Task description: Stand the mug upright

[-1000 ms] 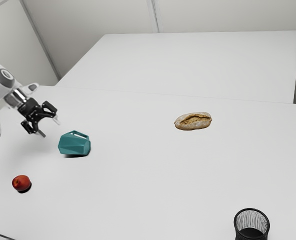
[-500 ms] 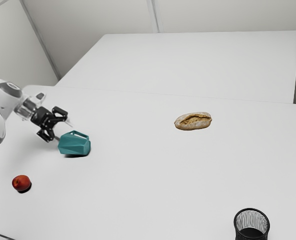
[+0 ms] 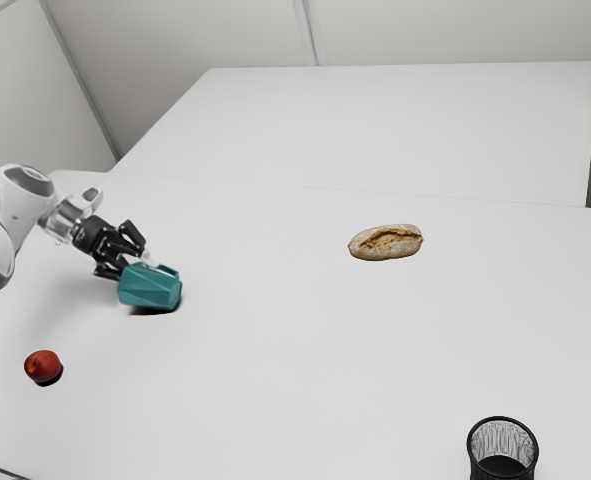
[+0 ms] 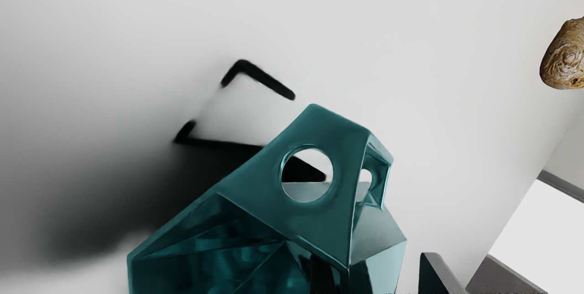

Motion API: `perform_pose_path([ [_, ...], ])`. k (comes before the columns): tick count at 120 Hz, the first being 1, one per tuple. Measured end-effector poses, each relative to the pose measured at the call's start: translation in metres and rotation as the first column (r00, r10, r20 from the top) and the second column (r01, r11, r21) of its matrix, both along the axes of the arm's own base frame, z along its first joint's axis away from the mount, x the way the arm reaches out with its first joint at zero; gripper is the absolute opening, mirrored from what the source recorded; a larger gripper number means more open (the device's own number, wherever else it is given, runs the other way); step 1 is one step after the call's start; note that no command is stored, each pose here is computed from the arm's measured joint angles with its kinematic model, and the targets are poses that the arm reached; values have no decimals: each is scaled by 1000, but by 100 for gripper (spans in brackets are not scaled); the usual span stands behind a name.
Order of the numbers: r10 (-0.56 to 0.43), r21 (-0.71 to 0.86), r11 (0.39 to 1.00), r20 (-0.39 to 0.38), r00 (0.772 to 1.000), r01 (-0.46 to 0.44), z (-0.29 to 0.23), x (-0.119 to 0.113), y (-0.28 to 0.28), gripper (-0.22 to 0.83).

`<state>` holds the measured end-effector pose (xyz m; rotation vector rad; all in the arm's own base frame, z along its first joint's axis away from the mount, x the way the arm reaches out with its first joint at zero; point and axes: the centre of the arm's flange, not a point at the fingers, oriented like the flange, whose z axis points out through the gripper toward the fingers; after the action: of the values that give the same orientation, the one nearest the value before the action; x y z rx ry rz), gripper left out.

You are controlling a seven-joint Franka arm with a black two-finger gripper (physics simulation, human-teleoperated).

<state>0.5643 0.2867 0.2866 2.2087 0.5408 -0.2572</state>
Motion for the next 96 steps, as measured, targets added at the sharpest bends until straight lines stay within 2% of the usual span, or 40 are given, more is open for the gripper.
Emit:
perform_pose_path([
  [10,-10,2,1000,2,1000,10,2,2,-3,-1],
  [27,-33,5,999,21,999,33,11,10,-13,-10],
  [70,-100,68,993,24,995,98,31,20,-33,-16],
  [83,-196,188,965,43,980,185,68,30,-62,-17],
  [96,-304,352,894,26,952,276,96,44,-99,-17],
])
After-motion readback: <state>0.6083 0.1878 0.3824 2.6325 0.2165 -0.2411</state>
